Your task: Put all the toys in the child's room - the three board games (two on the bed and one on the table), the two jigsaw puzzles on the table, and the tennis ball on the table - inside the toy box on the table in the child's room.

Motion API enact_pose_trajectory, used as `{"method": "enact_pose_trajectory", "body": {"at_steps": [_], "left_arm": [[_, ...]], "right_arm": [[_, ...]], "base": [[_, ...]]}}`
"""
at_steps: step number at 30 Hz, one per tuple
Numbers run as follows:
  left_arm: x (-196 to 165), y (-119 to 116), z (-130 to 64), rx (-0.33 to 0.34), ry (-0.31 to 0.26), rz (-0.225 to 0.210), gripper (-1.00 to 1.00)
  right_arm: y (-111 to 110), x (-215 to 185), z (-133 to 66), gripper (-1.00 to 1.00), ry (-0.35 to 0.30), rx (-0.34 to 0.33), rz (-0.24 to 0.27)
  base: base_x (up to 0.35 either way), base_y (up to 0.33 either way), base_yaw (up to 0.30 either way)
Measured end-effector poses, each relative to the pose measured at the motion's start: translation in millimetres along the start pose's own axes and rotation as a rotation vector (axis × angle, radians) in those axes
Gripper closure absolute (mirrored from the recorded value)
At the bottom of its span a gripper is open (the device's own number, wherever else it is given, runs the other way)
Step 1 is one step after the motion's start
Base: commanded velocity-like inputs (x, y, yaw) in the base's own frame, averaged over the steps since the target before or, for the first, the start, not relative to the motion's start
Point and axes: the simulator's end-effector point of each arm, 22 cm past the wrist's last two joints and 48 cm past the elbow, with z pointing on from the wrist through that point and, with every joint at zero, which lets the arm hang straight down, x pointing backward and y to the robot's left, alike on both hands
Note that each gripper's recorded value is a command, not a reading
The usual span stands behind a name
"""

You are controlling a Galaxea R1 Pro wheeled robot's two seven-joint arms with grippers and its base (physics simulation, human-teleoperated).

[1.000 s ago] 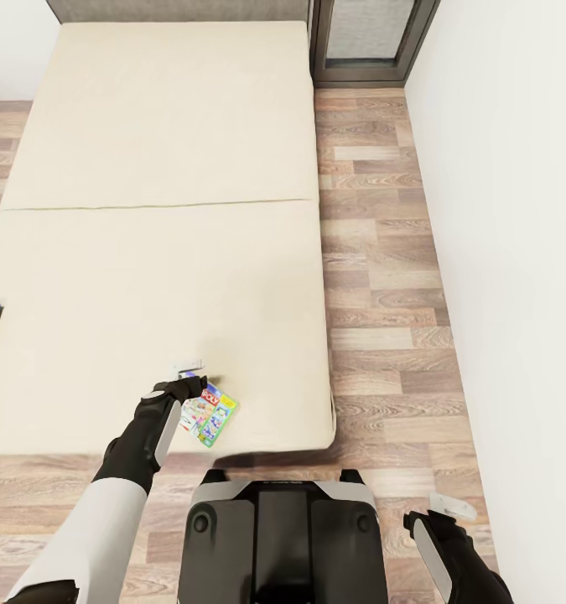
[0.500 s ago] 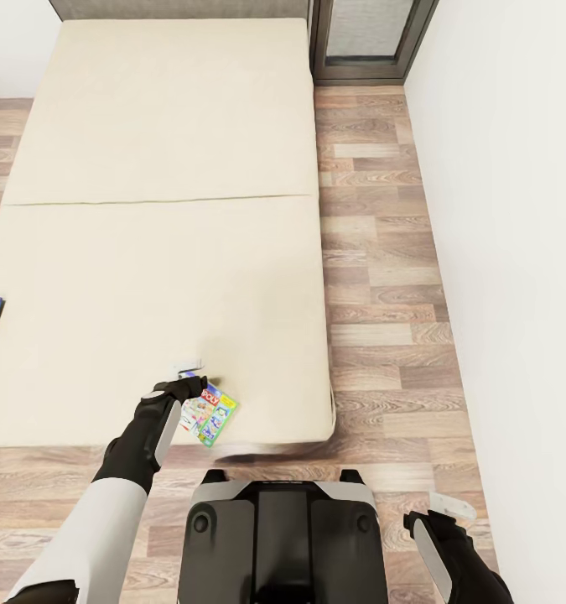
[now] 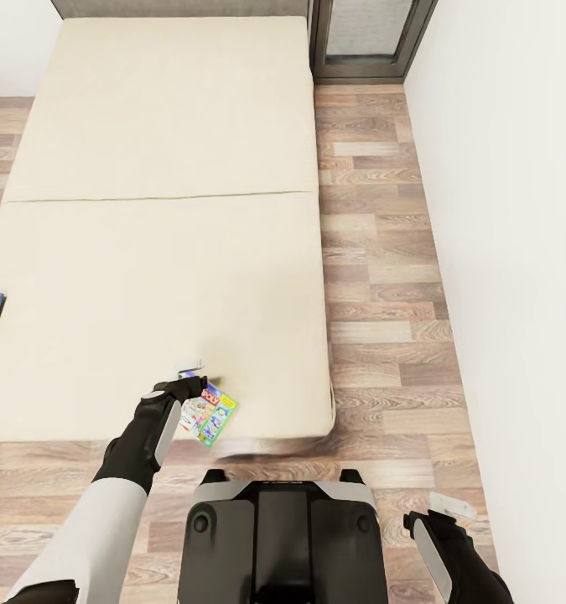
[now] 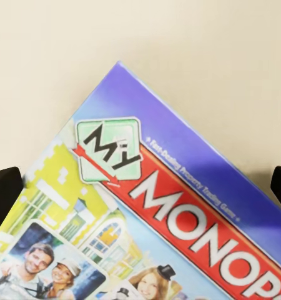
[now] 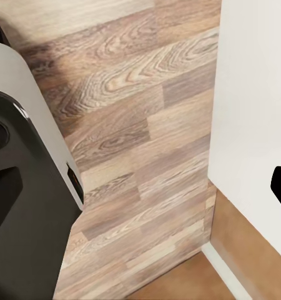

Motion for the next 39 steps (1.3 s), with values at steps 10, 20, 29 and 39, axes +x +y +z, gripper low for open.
{"method": "enact_pose_trajectory", "body": {"at_steps": [10,20,29,39], "left_arm": [[0.0,0.0,-0.1,0.0,0.0,0.0,-1.0],[-0.1,0.0,0.0,0.0,-0.001,0.0,-1.0],[-0.1,-0.1,0.0,0.0,-0.001,0.0,-1.0],[-0.1,0.0,-0.1,0.0,-0.001,0.0,-1.0]], "right_arm": [[0.0,0.0,-0.1,-1.0,-0.001,0.0,-0.001],[-0.1,-0.1,0.0,-1.0,-0.001,0.001,-0.001],[-0.2,-0.1,0.0,-1.0,-0.001,0.001,-0.001],[-0.1,-0.1,0.0,-1.0,-0.001,0.001,-0.001]], "base": [[-0.015,0.0,0.0],[-0.034,0.0,0.0],[-0.021,0.0,0.0],[-0.005,0.0,0.0]]}}
